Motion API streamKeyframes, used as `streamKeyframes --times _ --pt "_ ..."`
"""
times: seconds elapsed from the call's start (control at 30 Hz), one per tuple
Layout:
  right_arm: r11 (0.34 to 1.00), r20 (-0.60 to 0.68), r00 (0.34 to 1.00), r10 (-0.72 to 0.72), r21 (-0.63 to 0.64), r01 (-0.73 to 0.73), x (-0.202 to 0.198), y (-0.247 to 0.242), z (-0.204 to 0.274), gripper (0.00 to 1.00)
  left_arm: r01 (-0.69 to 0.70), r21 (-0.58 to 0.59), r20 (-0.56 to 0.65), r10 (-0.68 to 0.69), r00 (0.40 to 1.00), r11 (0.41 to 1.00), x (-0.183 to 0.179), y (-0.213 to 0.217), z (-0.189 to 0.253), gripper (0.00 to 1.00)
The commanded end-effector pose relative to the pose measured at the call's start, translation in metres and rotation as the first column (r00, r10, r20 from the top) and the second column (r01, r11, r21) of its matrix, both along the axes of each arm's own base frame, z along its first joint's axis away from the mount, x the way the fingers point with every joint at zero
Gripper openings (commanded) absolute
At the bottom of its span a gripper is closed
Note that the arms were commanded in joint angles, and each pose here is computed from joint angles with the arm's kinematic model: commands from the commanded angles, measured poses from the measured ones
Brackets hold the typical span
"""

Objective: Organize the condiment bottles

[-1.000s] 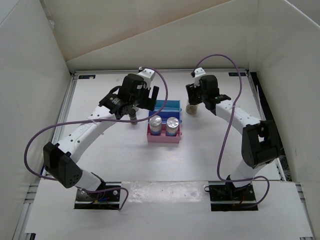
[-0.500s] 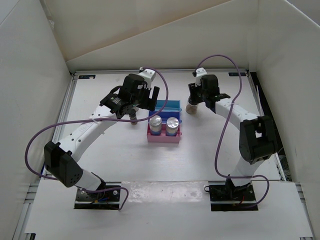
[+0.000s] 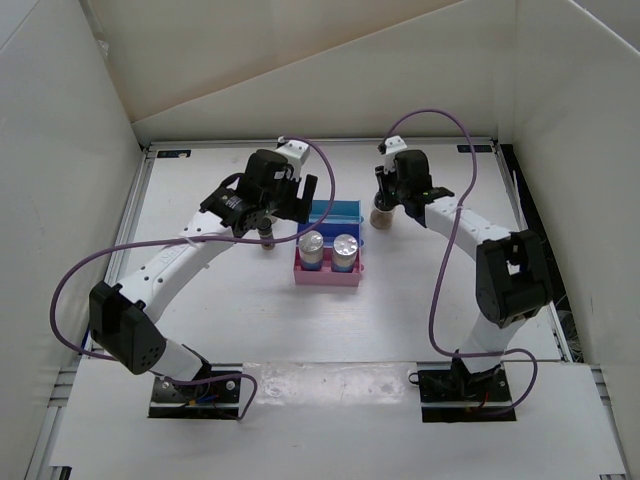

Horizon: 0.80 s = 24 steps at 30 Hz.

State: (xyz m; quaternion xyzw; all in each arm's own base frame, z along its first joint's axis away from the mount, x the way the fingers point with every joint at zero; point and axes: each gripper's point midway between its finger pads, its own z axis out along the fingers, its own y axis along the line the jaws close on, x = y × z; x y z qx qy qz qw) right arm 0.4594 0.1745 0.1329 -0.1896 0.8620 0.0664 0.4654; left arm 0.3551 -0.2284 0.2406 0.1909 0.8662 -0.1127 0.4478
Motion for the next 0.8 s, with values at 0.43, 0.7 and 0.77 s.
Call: streamKeyframes --times 0.43,0.7,0.77 --pt "0.992 0.267 0.961 0.076 -0.121 -0.044 -0.045 0.036 0.126 0.0 0.002 -0.057 0.053 0.001 0.999 0.998 -0.017 0.011 0.025 0.91" --pt "0.992 0.355 0.928 0.113 -0.098 -0.083 -0.072 0.054 0.172 0.0 0.0 -0.061 0.069 0.004 0.998 0.998 -0.024 0.016 0.031 0.91" --pt "0.993 0.368 0.922 0.117 -0.073 -0.097 -0.081 0.058 0.179 0.0 -0.005 -0.057 0.067 0.009 0.998 0.998 -0.024 0.018 0.031 0.91"
